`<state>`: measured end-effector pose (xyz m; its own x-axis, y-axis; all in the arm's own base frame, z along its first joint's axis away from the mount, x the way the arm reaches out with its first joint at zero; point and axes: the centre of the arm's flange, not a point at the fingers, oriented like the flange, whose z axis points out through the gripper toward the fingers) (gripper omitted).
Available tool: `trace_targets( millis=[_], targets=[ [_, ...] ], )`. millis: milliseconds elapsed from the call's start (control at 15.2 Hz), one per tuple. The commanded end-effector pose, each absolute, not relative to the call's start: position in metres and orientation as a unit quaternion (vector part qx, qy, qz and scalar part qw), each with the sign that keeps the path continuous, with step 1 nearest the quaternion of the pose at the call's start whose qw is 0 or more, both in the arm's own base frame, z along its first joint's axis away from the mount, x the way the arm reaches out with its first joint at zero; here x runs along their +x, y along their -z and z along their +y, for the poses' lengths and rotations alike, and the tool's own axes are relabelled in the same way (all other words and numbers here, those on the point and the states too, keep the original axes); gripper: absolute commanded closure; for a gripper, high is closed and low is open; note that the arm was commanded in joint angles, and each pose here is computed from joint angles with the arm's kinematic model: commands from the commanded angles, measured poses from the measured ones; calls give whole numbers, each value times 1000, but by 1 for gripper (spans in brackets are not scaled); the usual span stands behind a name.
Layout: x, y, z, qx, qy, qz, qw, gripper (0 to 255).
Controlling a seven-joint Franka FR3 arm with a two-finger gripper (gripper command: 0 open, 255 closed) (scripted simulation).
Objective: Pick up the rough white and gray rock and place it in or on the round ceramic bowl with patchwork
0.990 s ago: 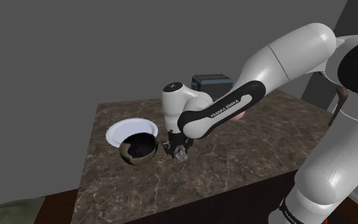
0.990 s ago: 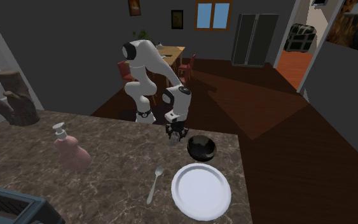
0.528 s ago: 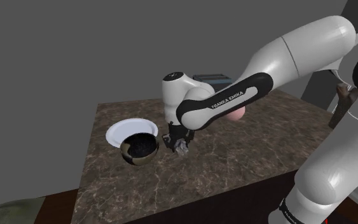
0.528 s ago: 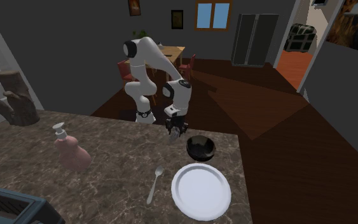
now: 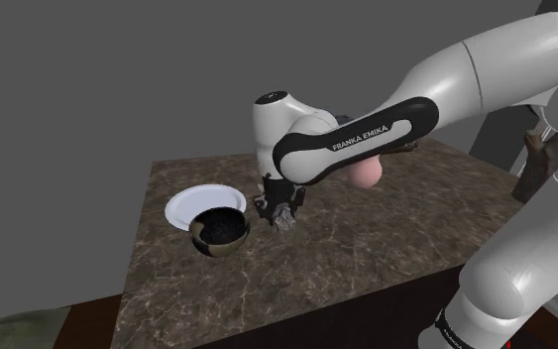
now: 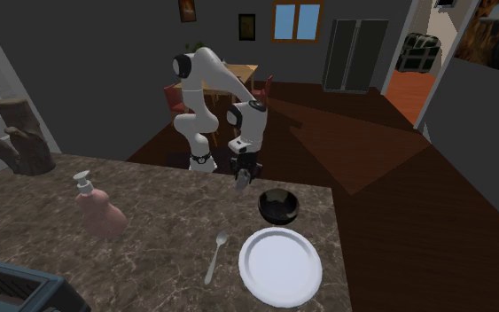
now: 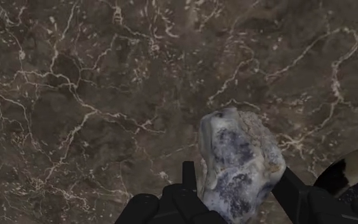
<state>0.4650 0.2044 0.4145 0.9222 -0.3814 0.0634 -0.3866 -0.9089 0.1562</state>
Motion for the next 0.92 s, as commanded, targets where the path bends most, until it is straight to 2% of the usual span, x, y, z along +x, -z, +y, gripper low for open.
trace_targets(
  millis=[0,726,858],
  targets=[
    [465,-425,204,977,-16,-196,83,255],
    [465,-481,204,977,-16,-196,83,255],
    [484,-482,223,977,-16,-196,83,255]
  ],
)
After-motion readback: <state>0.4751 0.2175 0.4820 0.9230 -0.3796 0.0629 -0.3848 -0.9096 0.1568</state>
